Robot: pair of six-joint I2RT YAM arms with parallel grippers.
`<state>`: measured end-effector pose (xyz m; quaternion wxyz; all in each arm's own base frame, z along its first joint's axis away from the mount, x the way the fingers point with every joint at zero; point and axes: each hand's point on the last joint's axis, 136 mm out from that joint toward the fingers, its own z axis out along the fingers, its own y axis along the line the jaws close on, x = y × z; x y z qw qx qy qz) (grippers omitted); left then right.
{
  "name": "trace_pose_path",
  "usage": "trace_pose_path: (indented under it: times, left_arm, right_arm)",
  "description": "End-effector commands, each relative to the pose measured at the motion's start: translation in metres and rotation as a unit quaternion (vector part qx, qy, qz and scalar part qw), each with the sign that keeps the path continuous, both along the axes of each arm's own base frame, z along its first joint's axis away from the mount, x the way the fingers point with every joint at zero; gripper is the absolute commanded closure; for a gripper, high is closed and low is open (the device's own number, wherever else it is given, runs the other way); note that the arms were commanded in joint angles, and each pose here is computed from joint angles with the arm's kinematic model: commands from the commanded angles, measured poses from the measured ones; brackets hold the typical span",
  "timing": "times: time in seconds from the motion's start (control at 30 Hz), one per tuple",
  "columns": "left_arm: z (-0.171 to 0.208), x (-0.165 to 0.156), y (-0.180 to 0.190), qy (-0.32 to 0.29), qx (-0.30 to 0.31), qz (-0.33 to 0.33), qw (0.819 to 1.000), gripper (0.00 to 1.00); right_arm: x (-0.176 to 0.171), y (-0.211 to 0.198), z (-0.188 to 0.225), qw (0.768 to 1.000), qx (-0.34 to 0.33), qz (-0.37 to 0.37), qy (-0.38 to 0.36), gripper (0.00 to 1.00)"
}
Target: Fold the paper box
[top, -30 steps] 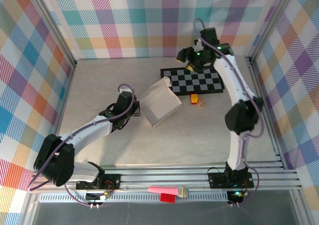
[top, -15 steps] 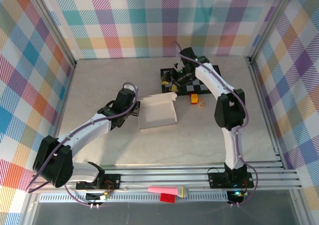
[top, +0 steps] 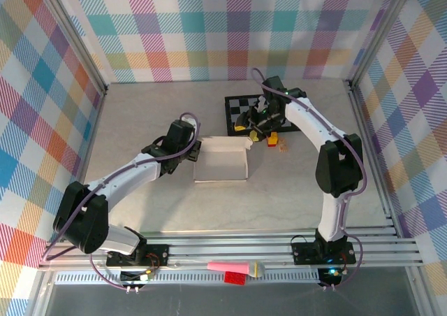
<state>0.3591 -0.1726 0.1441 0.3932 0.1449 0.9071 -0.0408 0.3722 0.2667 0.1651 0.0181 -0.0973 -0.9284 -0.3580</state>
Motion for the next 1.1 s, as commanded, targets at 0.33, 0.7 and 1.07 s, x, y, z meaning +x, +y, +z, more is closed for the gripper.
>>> trace_pose_path:
  times: [0.33, 0.7, 1.07]
  left_arm:
    - [0.011, 0.008, -0.006, -0.008, -0.044, 0.020, 0.999, 1.00]
    - [0.014, 0.008, -0.008, -0.007, -0.052, 0.021, 0.998, 1.00]
    - [0.012, 0.004, -0.013, 0.011, -0.094, 0.036, 0.995, 1.00]
  right_arm:
    - [-0.028, -0.017, -0.017, 0.999, -0.025, 0.007, 0.038, 0.47]
    - [-0.042, -0.018, -0.023, 0.997, -0.018, 0.004, 0.070, 0.47]
    - [-0.041, -0.001, -0.022, 0.993, 0.043, -0.030, 0.108, 0.48]
